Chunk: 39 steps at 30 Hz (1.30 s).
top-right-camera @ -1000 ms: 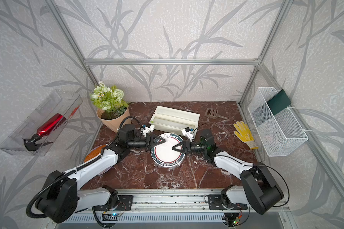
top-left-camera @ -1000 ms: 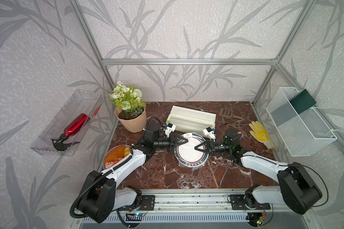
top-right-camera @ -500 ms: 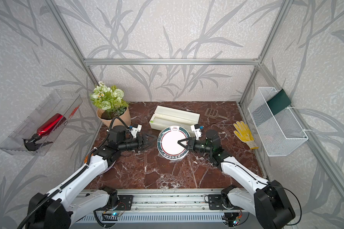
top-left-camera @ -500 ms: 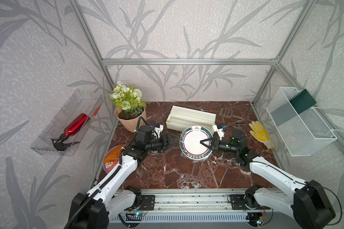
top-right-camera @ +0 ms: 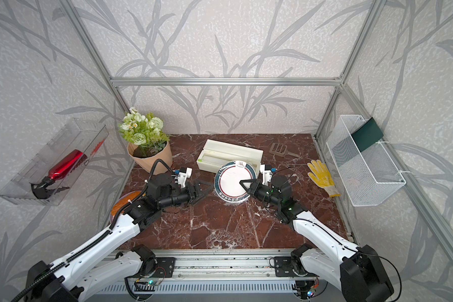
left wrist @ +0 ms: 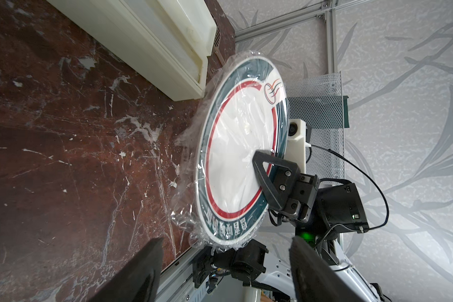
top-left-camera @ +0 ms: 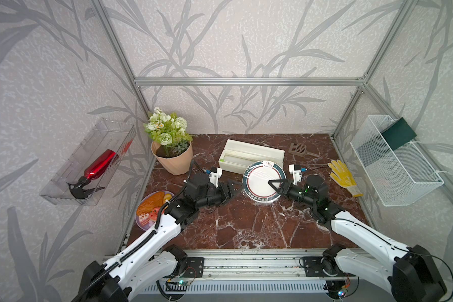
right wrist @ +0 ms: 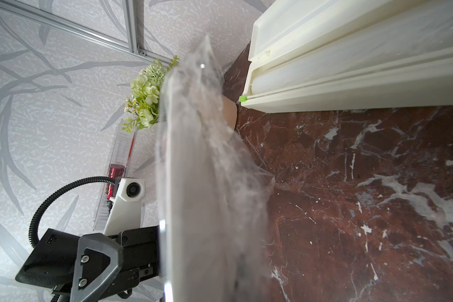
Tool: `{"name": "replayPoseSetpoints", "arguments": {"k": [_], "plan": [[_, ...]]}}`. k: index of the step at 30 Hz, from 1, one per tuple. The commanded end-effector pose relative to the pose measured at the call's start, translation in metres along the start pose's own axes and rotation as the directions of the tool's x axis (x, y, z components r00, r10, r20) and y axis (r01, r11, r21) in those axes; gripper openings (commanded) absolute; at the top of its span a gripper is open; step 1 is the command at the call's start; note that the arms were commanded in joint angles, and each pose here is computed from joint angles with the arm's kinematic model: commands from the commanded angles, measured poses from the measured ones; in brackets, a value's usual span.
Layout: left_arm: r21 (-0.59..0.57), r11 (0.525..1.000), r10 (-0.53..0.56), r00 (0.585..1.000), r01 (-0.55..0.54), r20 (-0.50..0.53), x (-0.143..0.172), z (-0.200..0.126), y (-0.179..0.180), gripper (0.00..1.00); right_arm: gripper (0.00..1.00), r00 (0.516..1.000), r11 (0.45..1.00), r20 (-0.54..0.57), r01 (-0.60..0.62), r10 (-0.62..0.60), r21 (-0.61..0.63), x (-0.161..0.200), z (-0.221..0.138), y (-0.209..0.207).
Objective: Wrap the plate with plastic wrap
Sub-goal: Cover the plate with plastic wrap.
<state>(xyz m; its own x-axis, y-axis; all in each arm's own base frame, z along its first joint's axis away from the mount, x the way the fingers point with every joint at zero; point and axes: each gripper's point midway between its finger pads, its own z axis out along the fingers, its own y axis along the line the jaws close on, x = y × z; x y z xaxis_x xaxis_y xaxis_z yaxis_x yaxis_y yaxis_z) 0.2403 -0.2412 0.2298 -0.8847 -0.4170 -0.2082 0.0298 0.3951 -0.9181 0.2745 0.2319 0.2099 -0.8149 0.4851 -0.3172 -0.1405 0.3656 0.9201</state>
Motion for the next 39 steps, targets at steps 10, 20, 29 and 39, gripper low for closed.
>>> {"name": "replayPoseSetpoints", "arguments": {"k": [10,20,29,39], "plan": [[0.117,0.993,-0.029,1.000,0.028,0.010,-0.010,0.033,-0.018,0.73,0.09,1.000,0.993,-0.001,-0.012,0.012,-0.114,0.003,0.009,0.029],[0.205,0.978,-0.046,0.999,0.047,-0.010,-0.008,0.042,-0.029,0.67,0.08,0.999,0.986,-0.010,-0.034,0.033,-0.165,0.004,0.013,0.038],[0.262,0.962,-0.068,0.997,0.074,-0.032,-0.005,0.047,-0.038,0.46,0.07,0.999,0.982,-0.003,-0.046,0.046,-0.185,0.004,0.014,0.038],[0.273,0.961,-0.042,0.999,0.047,-0.024,-0.004,0.040,-0.044,0.23,0.07,1.000,0.984,-0.003,-0.029,0.029,-0.178,0.005,0.013,0.036]]}}
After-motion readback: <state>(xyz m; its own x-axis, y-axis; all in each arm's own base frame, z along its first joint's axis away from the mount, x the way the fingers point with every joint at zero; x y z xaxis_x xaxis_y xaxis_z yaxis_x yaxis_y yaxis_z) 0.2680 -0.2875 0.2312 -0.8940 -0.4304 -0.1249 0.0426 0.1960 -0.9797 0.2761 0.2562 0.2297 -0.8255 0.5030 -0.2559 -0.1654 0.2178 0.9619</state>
